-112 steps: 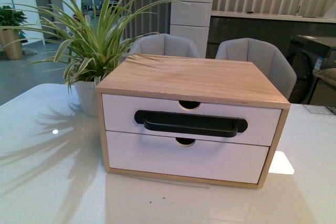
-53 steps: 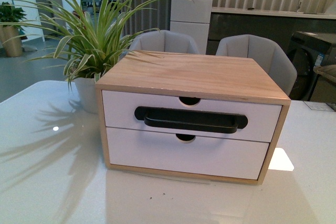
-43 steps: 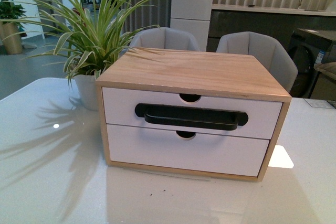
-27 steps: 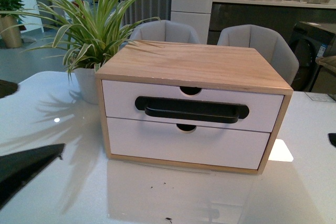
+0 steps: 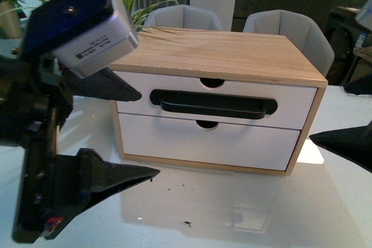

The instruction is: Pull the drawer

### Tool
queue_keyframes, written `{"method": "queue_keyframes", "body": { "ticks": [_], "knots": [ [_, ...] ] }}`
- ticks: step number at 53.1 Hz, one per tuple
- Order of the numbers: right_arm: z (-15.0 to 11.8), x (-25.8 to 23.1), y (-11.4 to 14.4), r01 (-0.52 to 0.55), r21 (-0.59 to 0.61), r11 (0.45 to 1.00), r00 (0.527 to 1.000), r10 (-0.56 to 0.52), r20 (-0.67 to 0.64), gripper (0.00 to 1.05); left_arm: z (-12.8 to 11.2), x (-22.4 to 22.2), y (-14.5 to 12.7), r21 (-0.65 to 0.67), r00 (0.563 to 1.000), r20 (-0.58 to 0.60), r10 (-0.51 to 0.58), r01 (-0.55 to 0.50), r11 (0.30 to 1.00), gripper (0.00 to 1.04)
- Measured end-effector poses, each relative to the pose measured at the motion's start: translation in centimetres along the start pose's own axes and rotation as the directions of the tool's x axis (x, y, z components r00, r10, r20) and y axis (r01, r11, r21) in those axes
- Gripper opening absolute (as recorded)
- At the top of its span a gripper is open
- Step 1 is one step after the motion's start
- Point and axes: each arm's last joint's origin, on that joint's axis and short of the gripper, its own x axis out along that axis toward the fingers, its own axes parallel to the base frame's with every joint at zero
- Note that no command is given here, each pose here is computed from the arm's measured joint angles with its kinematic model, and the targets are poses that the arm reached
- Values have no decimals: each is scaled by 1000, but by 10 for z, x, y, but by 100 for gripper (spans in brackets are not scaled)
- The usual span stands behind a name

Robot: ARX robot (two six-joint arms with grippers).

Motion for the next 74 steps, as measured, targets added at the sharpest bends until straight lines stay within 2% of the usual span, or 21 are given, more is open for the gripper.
{"method": "queue_keyframes", "body": {
  "ticks": [15, 36, 55, 74],
  "knots": [
    [10, 29, -8, -94, -79, 992, 996, 93, -9, 96, 4, 30, 26, 30, 997, -38, -61, 62, 998, 97],
    [30, 64, -18, -180, -126, 976, 984, 180, -13, 96, 5, 58, 55, 30, 995, -67, -80, 82, 996, 97],
    [39, 89, -17, -230, -148, 962, 973, 229, -21, 96, -5, 73, 62, 35, 988, -113, -103, 108, 994, 97],
    [37, 98, -17, -241, -142, 960, 970, 239, -30, 96, -2, 81, 62, 64, 985, -122, -123, 132, 989, 97]
  ]
}}
